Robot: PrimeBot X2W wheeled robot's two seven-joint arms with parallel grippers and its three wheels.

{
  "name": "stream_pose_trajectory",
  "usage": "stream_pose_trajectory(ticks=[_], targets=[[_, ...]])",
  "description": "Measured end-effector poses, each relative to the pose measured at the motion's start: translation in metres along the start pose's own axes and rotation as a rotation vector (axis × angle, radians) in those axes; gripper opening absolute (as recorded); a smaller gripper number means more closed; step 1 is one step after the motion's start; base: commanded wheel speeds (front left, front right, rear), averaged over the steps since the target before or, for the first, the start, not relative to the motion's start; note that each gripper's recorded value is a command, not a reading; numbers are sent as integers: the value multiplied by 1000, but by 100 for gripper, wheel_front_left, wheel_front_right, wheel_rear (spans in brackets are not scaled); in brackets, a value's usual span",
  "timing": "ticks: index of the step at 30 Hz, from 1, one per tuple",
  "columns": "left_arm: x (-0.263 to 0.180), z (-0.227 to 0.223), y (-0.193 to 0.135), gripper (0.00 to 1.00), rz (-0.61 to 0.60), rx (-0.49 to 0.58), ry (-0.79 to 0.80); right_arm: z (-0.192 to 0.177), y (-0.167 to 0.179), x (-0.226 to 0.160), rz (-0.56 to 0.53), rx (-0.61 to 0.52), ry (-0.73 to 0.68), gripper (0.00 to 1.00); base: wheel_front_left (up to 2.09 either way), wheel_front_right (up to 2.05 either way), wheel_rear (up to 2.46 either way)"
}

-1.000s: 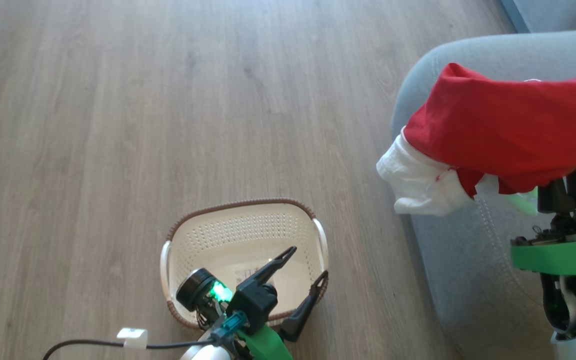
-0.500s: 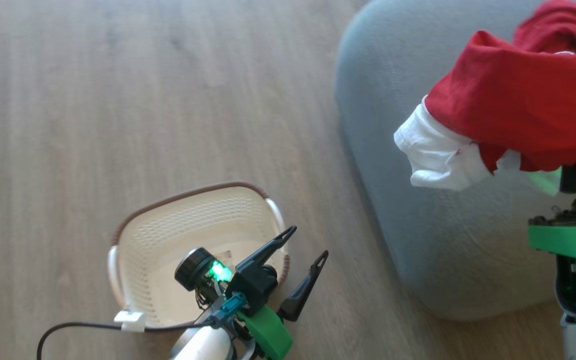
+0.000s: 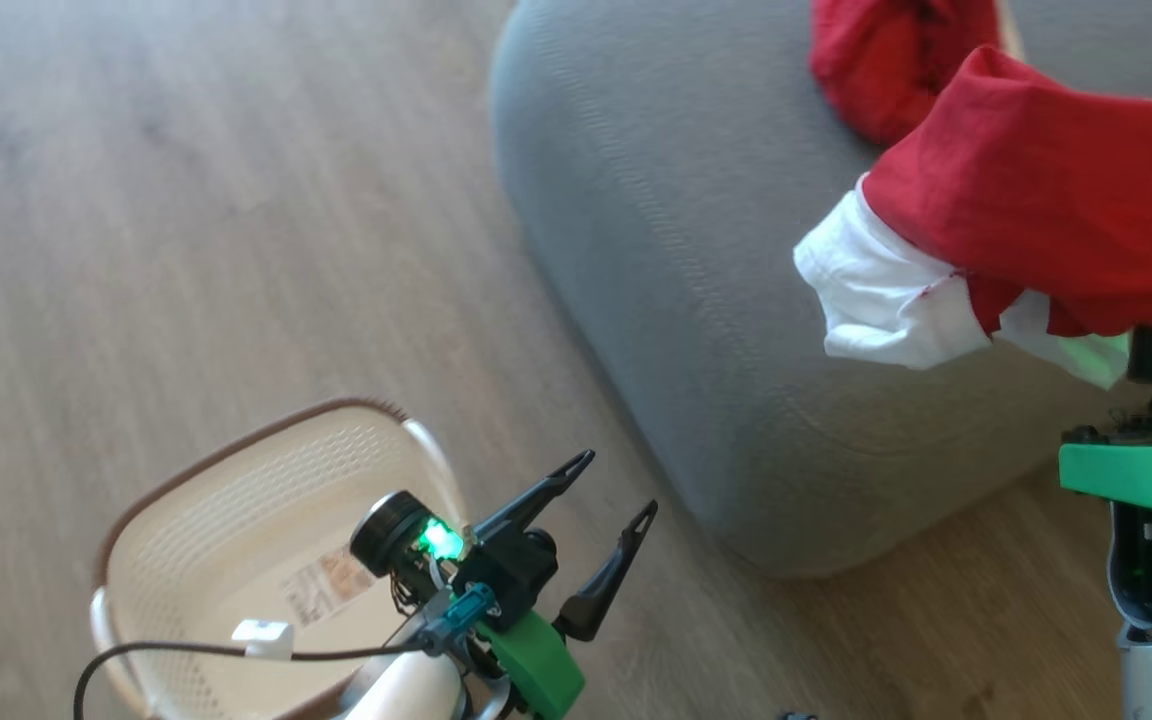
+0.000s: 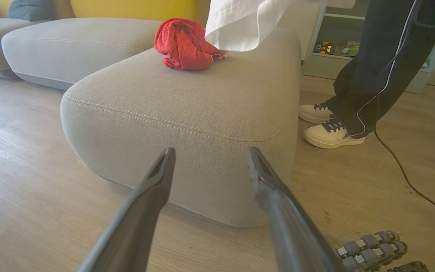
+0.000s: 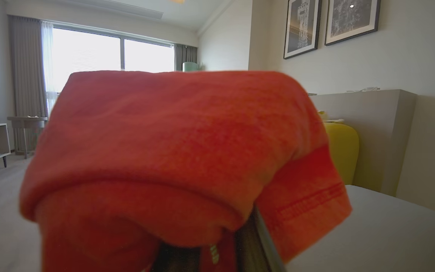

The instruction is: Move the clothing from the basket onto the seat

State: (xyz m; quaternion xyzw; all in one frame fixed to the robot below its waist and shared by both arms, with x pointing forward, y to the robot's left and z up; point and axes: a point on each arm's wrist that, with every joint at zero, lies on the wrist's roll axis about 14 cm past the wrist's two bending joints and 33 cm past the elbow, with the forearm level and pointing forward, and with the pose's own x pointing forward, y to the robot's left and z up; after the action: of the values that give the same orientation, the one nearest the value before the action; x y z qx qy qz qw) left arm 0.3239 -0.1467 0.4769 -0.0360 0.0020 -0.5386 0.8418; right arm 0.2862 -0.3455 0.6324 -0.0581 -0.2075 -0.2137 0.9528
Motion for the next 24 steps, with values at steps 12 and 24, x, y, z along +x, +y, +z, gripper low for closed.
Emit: stream_pose_trajectory(ticks=[12,24], targets=[[13,18,-41,100,-129,34,-33,26,-61,-42,-161,-73,-25,0,0,0,0],[12,23,-46,100,-134,17,-45,24,-64,-45,-171,-68,-19,0,0,0,0]])
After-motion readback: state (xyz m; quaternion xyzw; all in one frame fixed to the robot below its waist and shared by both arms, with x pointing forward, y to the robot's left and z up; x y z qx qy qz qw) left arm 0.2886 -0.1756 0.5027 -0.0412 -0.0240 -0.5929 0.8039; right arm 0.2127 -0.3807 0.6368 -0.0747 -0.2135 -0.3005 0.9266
